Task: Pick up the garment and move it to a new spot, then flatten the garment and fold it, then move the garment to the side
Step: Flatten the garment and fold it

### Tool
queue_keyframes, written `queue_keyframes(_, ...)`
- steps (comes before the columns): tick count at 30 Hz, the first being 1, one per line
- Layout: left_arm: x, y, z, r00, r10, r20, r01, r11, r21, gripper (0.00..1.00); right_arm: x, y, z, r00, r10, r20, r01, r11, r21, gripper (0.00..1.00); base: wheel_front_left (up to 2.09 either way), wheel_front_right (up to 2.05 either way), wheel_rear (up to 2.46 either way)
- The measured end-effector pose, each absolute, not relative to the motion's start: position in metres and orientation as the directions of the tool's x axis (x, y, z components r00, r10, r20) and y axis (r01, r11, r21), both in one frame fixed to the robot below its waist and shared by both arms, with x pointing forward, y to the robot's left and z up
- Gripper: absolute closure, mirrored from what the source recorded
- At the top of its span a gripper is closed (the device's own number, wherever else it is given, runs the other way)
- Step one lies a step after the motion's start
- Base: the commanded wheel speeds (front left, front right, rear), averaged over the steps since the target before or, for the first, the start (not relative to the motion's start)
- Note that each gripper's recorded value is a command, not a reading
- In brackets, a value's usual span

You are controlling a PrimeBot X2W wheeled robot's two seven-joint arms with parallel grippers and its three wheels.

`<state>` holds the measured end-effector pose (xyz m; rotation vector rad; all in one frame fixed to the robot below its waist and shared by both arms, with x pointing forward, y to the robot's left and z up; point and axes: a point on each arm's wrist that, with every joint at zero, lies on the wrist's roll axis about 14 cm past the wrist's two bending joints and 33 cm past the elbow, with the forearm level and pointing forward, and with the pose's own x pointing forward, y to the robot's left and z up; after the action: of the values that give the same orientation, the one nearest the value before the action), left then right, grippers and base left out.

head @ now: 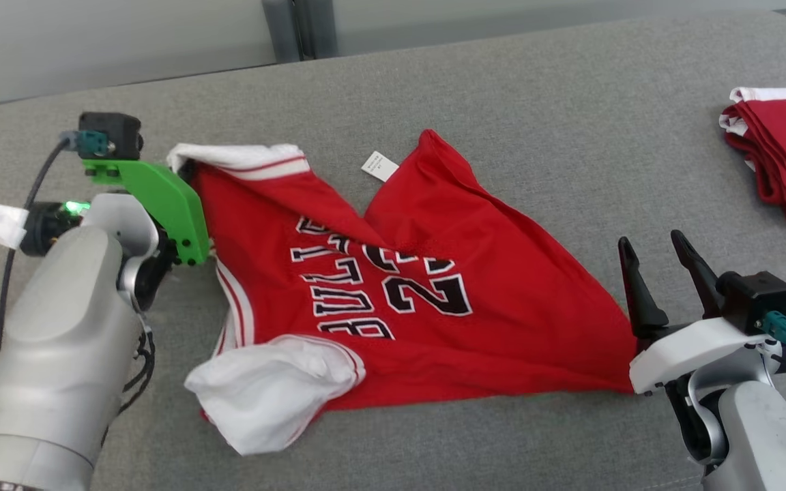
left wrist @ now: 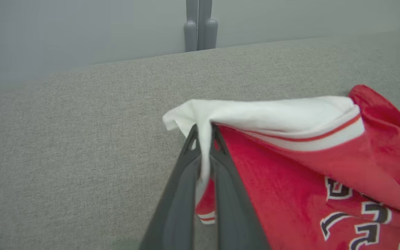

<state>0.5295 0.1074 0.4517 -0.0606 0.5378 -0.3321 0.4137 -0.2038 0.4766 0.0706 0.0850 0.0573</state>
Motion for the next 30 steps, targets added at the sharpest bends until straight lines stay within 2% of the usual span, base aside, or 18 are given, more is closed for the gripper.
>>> queue_keyframes(7,0.571,0.116,0.458,0.861,-0.266,-0.433,0.279,0.960,-0.034,1.00,0.419,-0.216,0.480,0.996,0.041,-0.083,-0.038,0.998,0.040,0.00,0.00,0.00,0.00)
queue_keyframes(13,0.594,0.109,0.464,0.895,-0.253,-0.367,0.260,0.965,-0.032,1.00,0.414,-0.230,0.476,0.995,0.006,-0.104,-0.004,1.000,0.028,0.00,0.00,0.00,0.00)
queue_keyframes(14,0.595,0.108,0.462,0.894,-0.253,-0.370,0.256,0.966,-0.041,0.22,0.413,-0.232,0.476,0.994,0.000,-0.107,0.003,1.000,0.028,0.00,0.00,0.00,0.00)
queue_keyframes(15,0.594,0.106,0.457,0.889,-0.256,-0.380,0.260,0.965,-0.043,0.00,0.412,-0.234,0.476,0.994,-0.005,-0.108,0.008,1.000,0.027,0.00,0.00,0.00,0.00)
queue_keyframes(25,0.573,0.117,0.463,0.884,-0.267,-0.383,0.270,0.962,-0.048,0.00,0.411,-0.225,0.483,0.997,0.013,-0.078,-0.008,0.998,0.059,0.00,0.00,0.00,0.00)
queue_keyframes(30,0.557,0.121,0.481,0.883,-0.288,-0.370,0.267,0.958,-0.107,0.00,0.409,-0.213,0.488,0.998,0.033,-0.051,-0.028,0.996,0.088,0.00,0.00,0.00,0.00)
